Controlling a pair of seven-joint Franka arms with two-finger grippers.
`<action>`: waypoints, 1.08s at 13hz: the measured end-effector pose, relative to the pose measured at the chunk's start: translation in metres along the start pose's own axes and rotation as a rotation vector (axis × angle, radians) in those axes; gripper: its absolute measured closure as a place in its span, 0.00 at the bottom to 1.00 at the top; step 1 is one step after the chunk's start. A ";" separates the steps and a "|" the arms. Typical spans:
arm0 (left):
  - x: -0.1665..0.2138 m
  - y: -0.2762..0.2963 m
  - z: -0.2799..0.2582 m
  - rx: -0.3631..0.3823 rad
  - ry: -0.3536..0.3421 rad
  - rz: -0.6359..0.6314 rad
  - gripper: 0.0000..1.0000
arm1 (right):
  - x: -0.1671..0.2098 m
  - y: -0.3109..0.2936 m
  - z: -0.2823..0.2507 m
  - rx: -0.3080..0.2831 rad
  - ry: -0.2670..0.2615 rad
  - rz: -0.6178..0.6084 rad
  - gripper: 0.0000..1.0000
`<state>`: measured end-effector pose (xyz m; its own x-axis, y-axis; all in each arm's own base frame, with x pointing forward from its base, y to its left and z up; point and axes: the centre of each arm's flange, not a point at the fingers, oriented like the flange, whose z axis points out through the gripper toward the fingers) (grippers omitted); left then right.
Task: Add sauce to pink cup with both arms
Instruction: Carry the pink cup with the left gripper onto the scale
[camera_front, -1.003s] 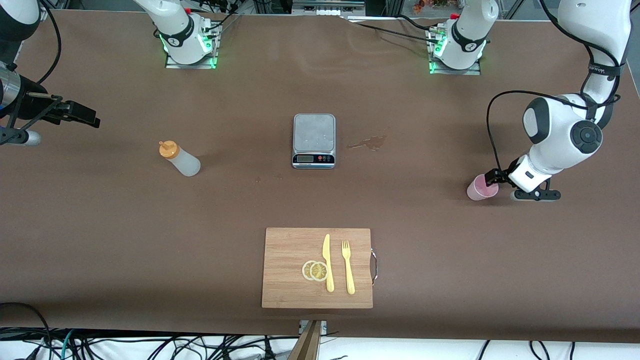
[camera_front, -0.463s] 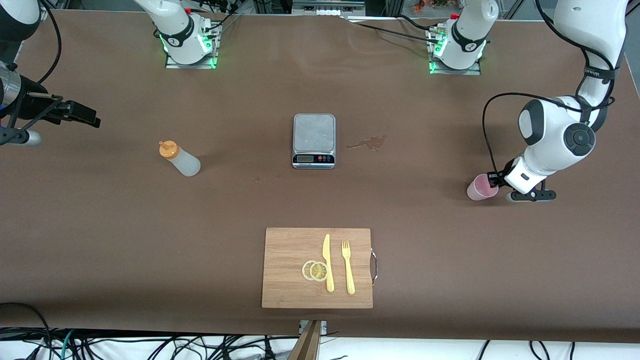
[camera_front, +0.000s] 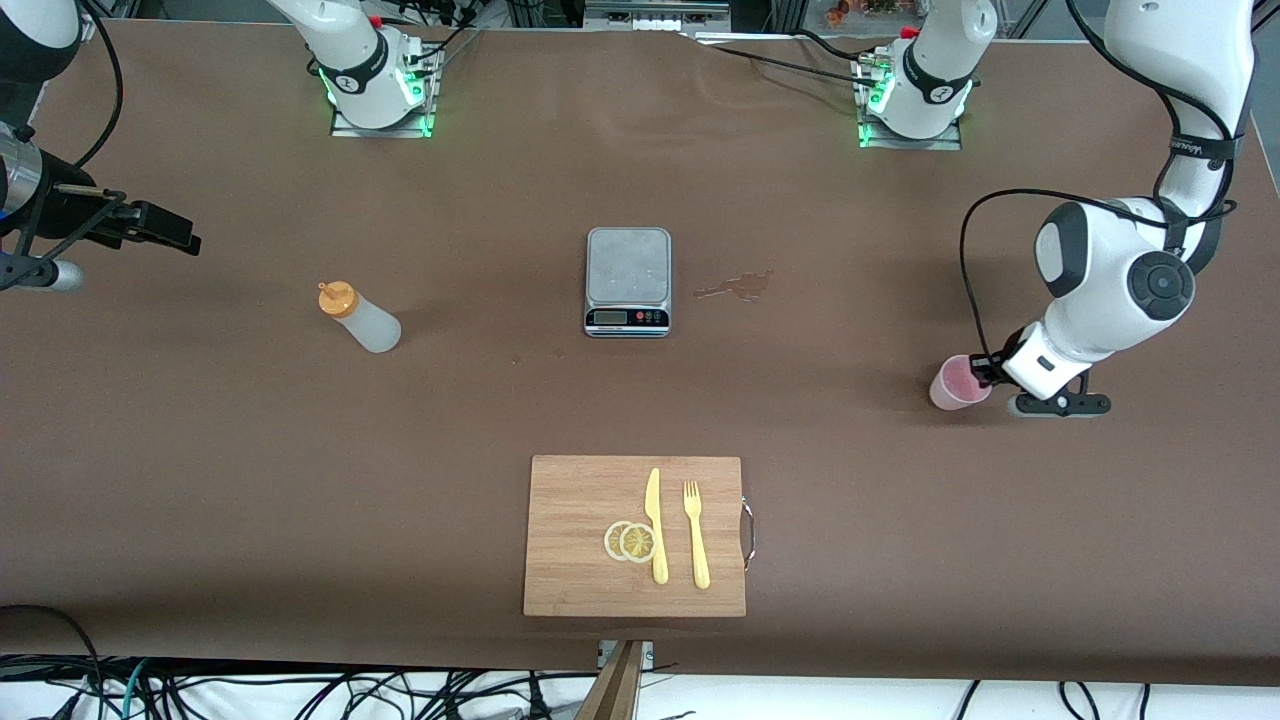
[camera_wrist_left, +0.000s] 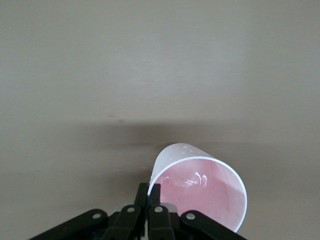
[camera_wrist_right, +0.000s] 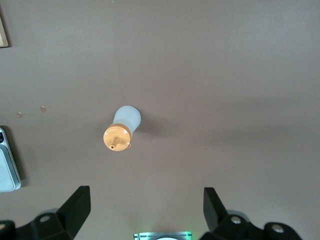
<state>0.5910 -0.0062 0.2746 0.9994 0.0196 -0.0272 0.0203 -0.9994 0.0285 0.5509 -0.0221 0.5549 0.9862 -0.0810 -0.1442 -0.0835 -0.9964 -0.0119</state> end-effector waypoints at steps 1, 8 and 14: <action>0.005 0.026 -0.011 -0.011 -0.009 0.004 0.96 | 0.000 0.000 0.000 0.000 -0.001 0.000 0.00; -0.043 0.265 -0.038 -0.063 -0.031 0.016 0.96 | -0.001 -0.002 0.000 -0.001 -0.008 -0.003 0.00; -0.125 0.389 -0.027 -0.061 -0.059 -0.001 0.96 | -0.001 -0.002 0.000 -0.001 -0.008 -0.003 0.00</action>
<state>0.4750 -0.3969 0.3160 0.9962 0.0174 -0.0859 0.0251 -0.9957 0.0893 0.5496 -0.0204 0.5549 0.9853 -0.0780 -0.1521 -0.0807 -0.9967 -0.0116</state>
